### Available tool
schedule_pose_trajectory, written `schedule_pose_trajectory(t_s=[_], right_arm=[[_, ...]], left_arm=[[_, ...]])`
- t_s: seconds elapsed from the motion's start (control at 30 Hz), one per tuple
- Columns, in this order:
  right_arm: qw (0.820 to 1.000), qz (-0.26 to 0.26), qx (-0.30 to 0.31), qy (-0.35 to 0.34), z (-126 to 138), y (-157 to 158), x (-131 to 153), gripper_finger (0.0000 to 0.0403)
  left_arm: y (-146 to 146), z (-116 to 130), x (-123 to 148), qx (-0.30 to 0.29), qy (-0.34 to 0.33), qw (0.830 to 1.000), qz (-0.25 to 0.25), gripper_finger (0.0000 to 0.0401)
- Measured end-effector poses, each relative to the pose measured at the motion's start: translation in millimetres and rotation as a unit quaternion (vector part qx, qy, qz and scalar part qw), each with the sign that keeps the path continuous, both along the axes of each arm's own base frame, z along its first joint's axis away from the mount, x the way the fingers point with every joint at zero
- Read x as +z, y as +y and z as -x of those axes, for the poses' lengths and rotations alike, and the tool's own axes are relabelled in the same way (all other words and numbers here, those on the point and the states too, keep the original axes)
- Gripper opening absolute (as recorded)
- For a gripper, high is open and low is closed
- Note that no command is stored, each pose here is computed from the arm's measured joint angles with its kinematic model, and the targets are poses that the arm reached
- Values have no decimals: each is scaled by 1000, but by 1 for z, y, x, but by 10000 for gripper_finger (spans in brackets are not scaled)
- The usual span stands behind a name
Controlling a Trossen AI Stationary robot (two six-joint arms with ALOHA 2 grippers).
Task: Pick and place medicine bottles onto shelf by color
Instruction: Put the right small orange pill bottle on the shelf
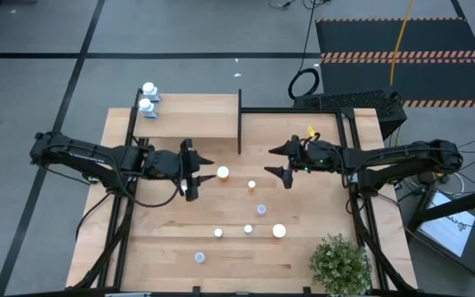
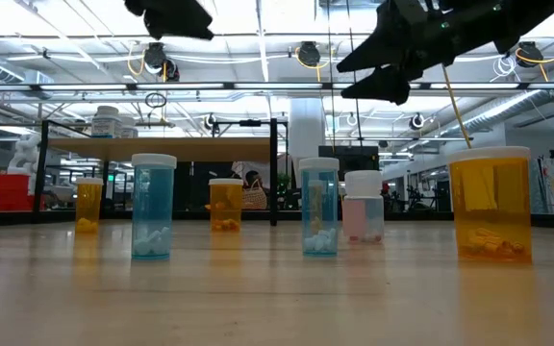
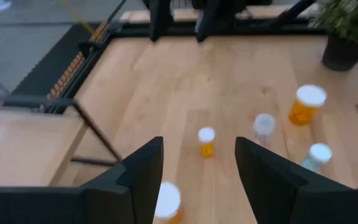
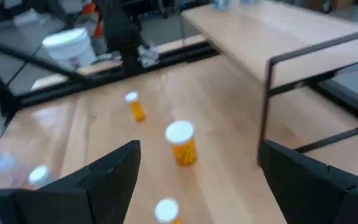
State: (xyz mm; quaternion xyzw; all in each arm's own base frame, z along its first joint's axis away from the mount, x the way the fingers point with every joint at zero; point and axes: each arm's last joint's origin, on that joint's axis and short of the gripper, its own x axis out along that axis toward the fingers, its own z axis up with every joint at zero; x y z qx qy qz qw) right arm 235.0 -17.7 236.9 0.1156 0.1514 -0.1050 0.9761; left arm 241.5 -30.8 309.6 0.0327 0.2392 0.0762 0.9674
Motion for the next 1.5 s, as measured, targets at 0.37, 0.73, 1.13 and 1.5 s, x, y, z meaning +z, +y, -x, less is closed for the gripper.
schedule_pose_trajectory(t_s=[0.37, 0.73, 1.13, 1.5], right_arm=[[999, -3, 37, 2, -25, 18, -22, 322], [997, 18, 50, 48, -43, 19, -44, 322], [989, 65, 69, 110, -51, 16, -71, 285], [989, 35, 85, 115, -54, 17, -79, 279]], left_arm=[[-7, -3, -5, -25, -17, 999, -20, 196], [-7, 0, -10, -22, 14, 1000, -13, 202], [-7, 3, -37, -45, 46, 997, -43, 187], [-7, 2, -37, -44, 40, 997, -40, 186]])
